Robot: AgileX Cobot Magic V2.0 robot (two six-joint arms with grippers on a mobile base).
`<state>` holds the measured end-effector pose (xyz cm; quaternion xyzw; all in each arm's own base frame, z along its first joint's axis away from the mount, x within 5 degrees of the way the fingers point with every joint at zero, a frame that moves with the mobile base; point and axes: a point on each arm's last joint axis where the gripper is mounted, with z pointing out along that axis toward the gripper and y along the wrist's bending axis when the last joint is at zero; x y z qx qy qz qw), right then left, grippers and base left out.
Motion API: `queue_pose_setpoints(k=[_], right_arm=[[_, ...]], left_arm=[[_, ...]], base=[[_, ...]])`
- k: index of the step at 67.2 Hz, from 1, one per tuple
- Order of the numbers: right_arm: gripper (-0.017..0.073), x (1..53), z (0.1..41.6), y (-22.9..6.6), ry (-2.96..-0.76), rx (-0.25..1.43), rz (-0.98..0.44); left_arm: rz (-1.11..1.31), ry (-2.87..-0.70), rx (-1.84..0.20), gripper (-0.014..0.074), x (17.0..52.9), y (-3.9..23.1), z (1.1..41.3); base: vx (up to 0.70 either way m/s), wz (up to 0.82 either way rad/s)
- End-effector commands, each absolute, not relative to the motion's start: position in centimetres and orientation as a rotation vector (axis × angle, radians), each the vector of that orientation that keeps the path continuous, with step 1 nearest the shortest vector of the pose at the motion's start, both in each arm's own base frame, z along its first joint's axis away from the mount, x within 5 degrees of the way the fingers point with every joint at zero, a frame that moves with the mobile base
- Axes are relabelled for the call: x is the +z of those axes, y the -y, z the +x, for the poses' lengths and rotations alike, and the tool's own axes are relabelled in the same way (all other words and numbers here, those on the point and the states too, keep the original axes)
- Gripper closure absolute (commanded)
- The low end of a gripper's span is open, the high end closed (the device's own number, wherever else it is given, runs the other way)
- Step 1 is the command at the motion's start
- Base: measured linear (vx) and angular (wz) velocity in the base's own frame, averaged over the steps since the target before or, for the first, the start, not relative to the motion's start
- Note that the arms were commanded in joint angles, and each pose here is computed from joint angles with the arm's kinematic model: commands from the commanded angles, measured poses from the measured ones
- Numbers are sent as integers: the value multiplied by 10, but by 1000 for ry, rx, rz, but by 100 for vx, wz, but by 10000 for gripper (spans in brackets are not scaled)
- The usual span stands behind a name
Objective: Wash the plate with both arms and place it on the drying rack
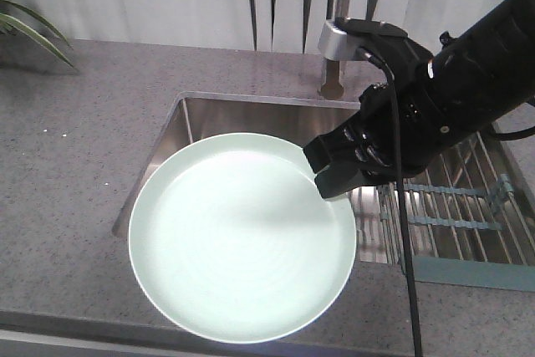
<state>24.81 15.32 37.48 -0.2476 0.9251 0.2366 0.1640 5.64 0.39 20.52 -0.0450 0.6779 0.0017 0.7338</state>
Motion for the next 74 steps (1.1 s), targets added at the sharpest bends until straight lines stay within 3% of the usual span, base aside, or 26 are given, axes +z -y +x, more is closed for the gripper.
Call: queue_pose_setpoints(k=[1,74], right_arm=[[564,393,236,-150,-2583,714,-725],[564,393,236,-150,-2583,714,-725]], left_arm=[[-98,-1374,-6,601,222,-4,53],[-98,-1374,-6,601,222,-4,53]], base=[[4,-16],[5,-9]])
